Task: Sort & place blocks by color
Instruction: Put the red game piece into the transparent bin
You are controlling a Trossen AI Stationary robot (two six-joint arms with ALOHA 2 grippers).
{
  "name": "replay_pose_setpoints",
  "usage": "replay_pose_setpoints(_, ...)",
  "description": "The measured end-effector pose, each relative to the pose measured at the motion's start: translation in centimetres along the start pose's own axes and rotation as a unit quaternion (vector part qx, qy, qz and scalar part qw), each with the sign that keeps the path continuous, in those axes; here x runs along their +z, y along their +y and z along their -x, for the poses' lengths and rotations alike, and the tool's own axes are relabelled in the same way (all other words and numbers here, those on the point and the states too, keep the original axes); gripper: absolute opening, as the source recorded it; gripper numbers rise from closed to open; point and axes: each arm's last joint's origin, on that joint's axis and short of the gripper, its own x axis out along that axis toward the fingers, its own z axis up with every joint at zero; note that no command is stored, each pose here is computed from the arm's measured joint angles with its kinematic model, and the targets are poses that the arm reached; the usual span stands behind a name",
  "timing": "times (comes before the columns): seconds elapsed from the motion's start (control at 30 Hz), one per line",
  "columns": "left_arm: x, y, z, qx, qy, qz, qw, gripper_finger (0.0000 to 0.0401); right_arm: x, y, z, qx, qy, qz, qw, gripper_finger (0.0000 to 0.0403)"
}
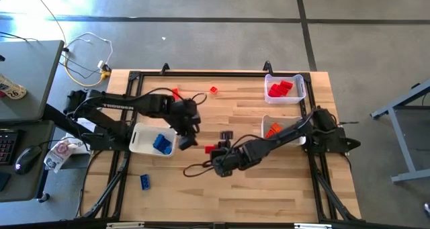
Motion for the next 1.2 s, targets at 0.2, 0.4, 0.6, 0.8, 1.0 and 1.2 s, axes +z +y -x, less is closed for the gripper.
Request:
replay_pose_setpoints(0.2, 1.0, 0.1, 0.2, -0.023, -0.037, 0.047, 0.998, 0.0204, 0.2, -0.9, -0.2, -0.050, -0.005, 0.035, 0.998, 0.0111)
replay_pose_setpoints(0.4, 1.1, -0.1, 0.2, -0.030, -0.045, 0.088, 0.995, 0.0204, 0.9, -1.0, -0.1, -0.070, -0.032, 0.068, 0.995, 0.0111)
replay_pose_setpoints(0.6, 1.0, -0.3, 0.1, -0.032, -0.040, 0.094, 0.994, 0.0204, 1.3, -1.0, 0.4, -0.092, -0.047, 0.084, 0.991, 0.0111)
replay_pose_setpoints(0.8, 0.9, -0.4, 0.1, -0.032, -0.040, 0.082, 0.995, 0.0204, 0.6, -1.9, 1.7, -0.109, -0.016, 0.097, 0.989, 0.0111)
replay_pose_setpoints(1.0, 1.0, -0.2, 0.0, 0.016, -0.066, 0.043, 0.997, 0.0204, -0.5, -4.2, 3.2, -0.130, 0.030, 0.079, 0.988, 0.0111)
replay_pose_setpoints(1.2, 1.1, 0.1, 0.1, 0.086, -0.096, -0.015, 0.992, 0.0204, -2.1, -7.3, 3.7, -0.172, 0.102, 0.046, 0.979, 0.0111)
